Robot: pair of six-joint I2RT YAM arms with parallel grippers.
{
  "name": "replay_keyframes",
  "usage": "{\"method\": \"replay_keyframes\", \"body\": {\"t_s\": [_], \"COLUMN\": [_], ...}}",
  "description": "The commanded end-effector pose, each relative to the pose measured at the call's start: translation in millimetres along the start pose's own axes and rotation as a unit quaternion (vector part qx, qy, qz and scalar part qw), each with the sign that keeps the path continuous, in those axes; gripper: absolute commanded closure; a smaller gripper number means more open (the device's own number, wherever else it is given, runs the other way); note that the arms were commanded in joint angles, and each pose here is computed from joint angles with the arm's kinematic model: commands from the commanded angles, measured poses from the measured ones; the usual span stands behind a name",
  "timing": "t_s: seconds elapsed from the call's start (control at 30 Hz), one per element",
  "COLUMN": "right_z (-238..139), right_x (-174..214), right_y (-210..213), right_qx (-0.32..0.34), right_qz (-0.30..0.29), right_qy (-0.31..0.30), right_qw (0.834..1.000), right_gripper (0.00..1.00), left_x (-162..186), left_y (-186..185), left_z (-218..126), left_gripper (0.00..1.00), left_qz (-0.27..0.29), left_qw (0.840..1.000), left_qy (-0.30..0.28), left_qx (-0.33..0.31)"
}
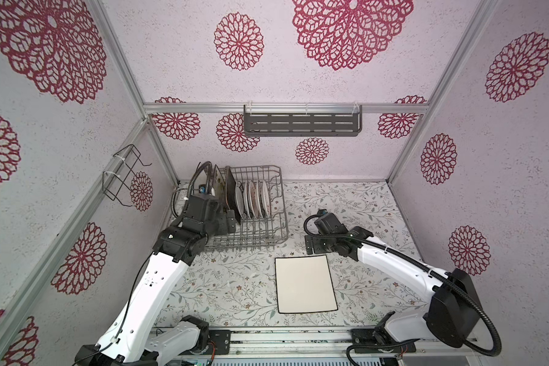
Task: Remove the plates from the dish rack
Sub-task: 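Open both grippers, move the left gripper back to the rack while the right lifts away, then lower the left gripper onto the outermost curved white plate in the rack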
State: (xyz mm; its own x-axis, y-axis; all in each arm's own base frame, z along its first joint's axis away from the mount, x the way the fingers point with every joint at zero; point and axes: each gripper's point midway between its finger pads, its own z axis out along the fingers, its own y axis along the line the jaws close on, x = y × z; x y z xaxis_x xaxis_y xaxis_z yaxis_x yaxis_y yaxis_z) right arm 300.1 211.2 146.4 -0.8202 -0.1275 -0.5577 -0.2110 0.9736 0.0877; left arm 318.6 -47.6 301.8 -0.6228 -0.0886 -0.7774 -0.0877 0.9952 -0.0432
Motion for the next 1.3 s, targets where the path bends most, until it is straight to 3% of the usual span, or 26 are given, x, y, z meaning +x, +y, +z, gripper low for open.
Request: {"method": "replay_keyframes", "body": {"t_s": [0.0,0.13,0.33,0.63,0.87,1.27], "right_z": [-5.4,-3.3,2.7,-10.8,-14.3,-9.8], "right_x": [-9.3,-15.8,-17.9,-14.0,-8.6,-11.0], "right_y": [6.8,9.3,9.7,-5.8,-12.2,-29.2], "right_qx": [-0.008,-0.009,-0.001,0.011,0.015,0.032], "right_qz": [-0.014,-0.022,-0.035,-0.003,-0.003,0.019], "right_qy": [-0.005,-0.012,-0.006,-0.046,-0.051,-0.056], "right_qw": [1.0,1.0,0.999,0.999,0.999,0.998], "right_gripper": [0.01,0.01,0.02,0.05,0.01,0.01], "left_x": [-17.0,-54.4,-95.3,-115.6,-136.4,-130.0], "left_y": [20.8,43.6,68.8,86.6,94.5,107.0], "left_z": [8.7,22.2,39.7,84.3,121.6,193.0], "left_gripper": [0.02,0.02,0.05,0.12,0.14,0.18], "left_qz": [0.033,0.011,0.049,0.041,0.027,0.047], "left_qw": [0.999,1.0,0.995,0.993,0.995,0.993], "left_qy": [0.015,-0.001,-0.015,-0.01,-0.014,0.049], "left_qx": [-0.006,-0.021,-0.088,-0.109,-0.098,-0.095]}}
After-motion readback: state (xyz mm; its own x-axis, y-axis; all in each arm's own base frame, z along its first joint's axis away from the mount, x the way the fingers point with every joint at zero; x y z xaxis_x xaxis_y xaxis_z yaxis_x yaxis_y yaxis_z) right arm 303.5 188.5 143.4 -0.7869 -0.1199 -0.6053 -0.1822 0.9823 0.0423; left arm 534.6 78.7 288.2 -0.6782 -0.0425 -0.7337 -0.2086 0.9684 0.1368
